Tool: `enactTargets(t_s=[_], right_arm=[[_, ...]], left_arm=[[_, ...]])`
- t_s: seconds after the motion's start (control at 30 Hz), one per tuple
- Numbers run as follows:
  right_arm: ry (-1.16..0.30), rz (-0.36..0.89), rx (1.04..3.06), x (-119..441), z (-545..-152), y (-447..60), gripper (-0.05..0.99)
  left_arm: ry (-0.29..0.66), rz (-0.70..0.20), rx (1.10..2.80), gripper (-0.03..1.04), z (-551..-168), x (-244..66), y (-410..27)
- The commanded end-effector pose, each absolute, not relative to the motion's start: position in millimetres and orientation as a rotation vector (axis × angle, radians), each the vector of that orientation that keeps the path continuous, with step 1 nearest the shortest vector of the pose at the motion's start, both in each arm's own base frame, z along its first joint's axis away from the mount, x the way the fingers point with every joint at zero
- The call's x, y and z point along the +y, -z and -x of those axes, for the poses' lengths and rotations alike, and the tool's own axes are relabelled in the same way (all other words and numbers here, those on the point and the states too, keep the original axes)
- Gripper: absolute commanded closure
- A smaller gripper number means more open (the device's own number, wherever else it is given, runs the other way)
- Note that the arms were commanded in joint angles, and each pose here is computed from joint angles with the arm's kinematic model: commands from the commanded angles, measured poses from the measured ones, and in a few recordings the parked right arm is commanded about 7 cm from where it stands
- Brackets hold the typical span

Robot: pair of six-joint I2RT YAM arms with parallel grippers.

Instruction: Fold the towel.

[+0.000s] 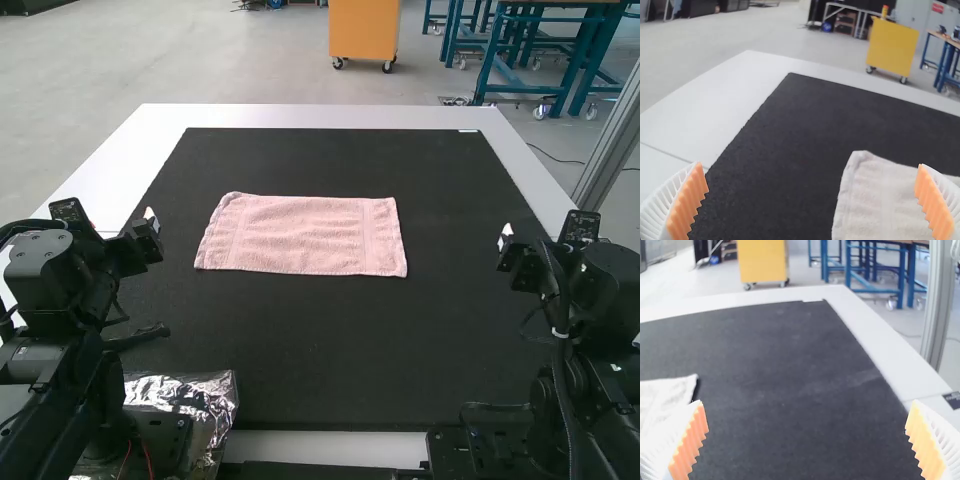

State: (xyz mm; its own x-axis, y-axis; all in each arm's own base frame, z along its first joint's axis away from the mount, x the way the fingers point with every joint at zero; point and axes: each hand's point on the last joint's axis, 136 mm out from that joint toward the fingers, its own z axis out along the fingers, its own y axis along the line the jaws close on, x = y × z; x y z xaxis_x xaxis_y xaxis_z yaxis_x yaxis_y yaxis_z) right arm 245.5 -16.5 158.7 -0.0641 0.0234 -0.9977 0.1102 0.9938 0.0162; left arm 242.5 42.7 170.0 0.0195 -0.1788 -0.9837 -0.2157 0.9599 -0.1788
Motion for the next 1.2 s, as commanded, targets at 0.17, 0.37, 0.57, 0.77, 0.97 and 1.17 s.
enactTargets(t_s=[0.17,0.37,0.57,0.77,0.97,1.17], right_arm=[[0.081,-0.129,1.622,-20.9,-245.1,-159.4,0.02],[0.081,-0.129,1.622,-20.9,-245.1,-159.4,0.02],[0.081,-0.129,1.622,-20.9,-245.1,-159.4,0.02],[0.082,-0.129,1.623,-20.9,-245.1,-158.7,0.02],[0.08,-0.128,1.622,-20.5,-245.1,-159.4,0.02],[0.076,-0.131,1.617,-20.5,-245.2,-160.9,0.02]], left_arm=[[-0.042,0.337,1.551,0.04,-241.6,47.4,-169.4],[-0.042,0.337,1.551,0.04,-241.6,47.4,-169.4],[-0.042,0.337,1.551,0.04,-241.6,47.4,-169.4],[-0.041,0.336,1.552,0.04,-241.7,47.1,-169.4],[-0.042,0.337,1.551,0.04,-241.6,47.4,-169.4],[-0.014,0.364,1.55,0.04,-241.7,47.1,-168.3]])
